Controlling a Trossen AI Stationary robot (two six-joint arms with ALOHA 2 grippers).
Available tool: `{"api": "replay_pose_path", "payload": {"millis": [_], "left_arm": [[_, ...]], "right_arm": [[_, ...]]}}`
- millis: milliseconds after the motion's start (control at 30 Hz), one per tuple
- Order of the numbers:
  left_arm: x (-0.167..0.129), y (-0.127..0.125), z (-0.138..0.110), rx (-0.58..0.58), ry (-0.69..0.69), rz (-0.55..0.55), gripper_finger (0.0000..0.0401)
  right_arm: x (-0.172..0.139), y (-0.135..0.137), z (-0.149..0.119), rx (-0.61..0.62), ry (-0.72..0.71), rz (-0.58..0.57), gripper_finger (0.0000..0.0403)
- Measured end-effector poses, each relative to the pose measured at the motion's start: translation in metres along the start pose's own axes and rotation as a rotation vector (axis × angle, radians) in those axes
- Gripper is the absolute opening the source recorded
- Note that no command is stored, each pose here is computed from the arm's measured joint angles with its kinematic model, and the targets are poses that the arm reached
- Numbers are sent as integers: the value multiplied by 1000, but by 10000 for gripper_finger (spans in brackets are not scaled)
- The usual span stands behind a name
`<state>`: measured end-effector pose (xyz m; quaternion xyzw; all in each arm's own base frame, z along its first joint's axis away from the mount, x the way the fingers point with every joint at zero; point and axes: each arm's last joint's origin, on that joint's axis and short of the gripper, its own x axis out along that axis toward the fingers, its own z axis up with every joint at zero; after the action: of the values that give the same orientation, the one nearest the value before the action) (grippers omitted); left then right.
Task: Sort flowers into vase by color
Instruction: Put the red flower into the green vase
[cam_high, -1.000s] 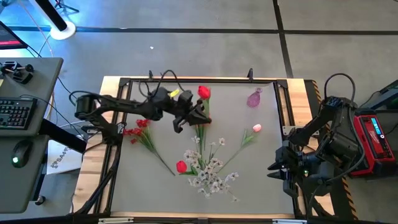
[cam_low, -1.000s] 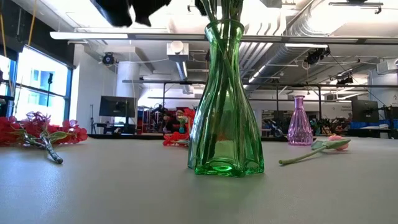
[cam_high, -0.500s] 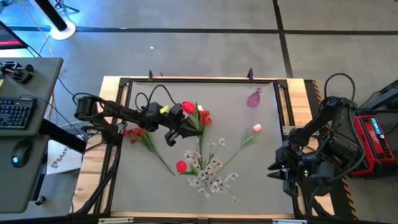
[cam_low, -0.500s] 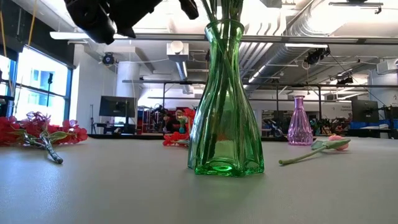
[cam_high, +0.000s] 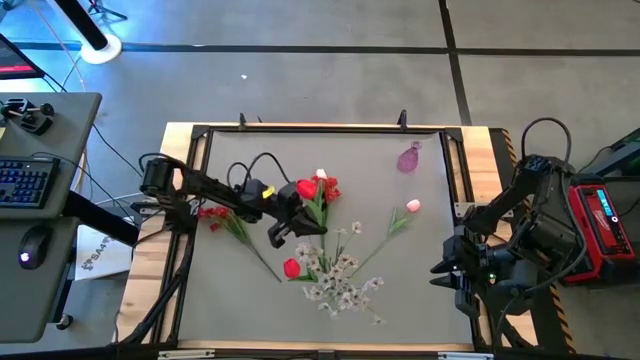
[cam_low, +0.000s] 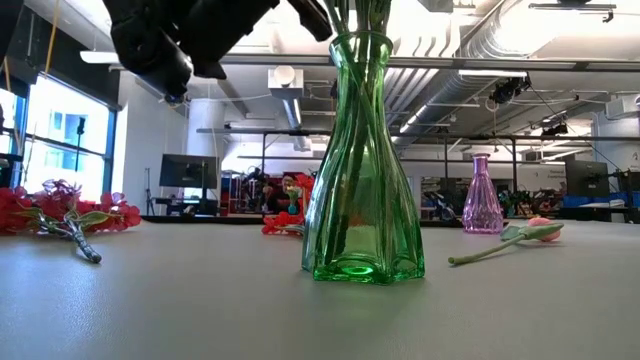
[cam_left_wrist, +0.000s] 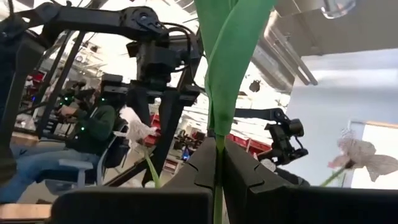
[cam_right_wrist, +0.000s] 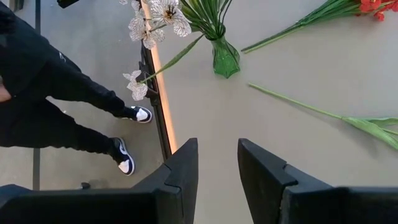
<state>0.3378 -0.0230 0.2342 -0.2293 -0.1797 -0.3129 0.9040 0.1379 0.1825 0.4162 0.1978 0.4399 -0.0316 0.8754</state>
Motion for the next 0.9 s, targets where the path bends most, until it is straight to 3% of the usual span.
{"api": "replay_pose_path", "payload": {"millis": [267, 600, 900], "left_arm": [[2, -3, -2, 80, 3, -9, 0], [2, 1, -25, 53, 60, -7, 0], [3, -1, -27, 92, 65, -19, 0]], "right_arm": [[0, 0, 0, 0, 0, 0, 101], [0, 0, 0, 0, 0, 0, 101], [0, 0, 0, 0, 0, 0, 101]]}}
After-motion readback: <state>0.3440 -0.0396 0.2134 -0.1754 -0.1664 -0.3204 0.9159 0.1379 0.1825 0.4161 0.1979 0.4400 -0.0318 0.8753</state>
